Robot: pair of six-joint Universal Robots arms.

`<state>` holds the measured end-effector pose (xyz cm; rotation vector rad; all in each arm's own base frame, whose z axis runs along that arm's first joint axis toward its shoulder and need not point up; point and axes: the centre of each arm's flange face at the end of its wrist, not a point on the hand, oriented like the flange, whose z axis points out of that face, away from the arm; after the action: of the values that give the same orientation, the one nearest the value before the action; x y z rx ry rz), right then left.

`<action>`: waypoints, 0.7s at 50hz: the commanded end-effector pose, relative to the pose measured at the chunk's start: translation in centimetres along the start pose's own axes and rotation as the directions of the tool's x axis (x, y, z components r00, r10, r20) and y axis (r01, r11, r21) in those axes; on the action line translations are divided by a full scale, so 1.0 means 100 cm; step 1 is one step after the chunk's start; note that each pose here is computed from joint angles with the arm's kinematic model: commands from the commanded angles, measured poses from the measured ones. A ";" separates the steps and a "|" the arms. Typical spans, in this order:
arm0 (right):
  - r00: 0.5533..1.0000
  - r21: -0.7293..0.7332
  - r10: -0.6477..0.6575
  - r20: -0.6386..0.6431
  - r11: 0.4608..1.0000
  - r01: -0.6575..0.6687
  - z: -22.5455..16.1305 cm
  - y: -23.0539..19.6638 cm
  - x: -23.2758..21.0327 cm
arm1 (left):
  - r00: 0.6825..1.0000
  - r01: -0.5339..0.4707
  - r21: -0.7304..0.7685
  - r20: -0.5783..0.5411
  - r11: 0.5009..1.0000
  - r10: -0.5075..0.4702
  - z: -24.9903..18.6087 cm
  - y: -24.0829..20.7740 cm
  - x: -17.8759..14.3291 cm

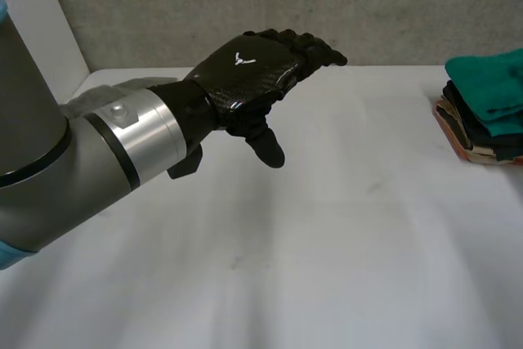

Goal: Fold the laundry.

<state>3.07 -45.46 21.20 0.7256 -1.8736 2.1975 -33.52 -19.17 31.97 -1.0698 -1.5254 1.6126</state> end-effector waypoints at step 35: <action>0.958 0.287 -0.039 0.285 0.957 -0.046 -0.103 -0.194 -0.198 | 0.588 -0.139 -0.427 0.691 0.894 0.422 -0.045 0.074 -0.255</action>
<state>22.02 -31.71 36.64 0.8814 -1.3814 2.6671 -21.77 -33.69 38.75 -0.5151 -1.8771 2.3812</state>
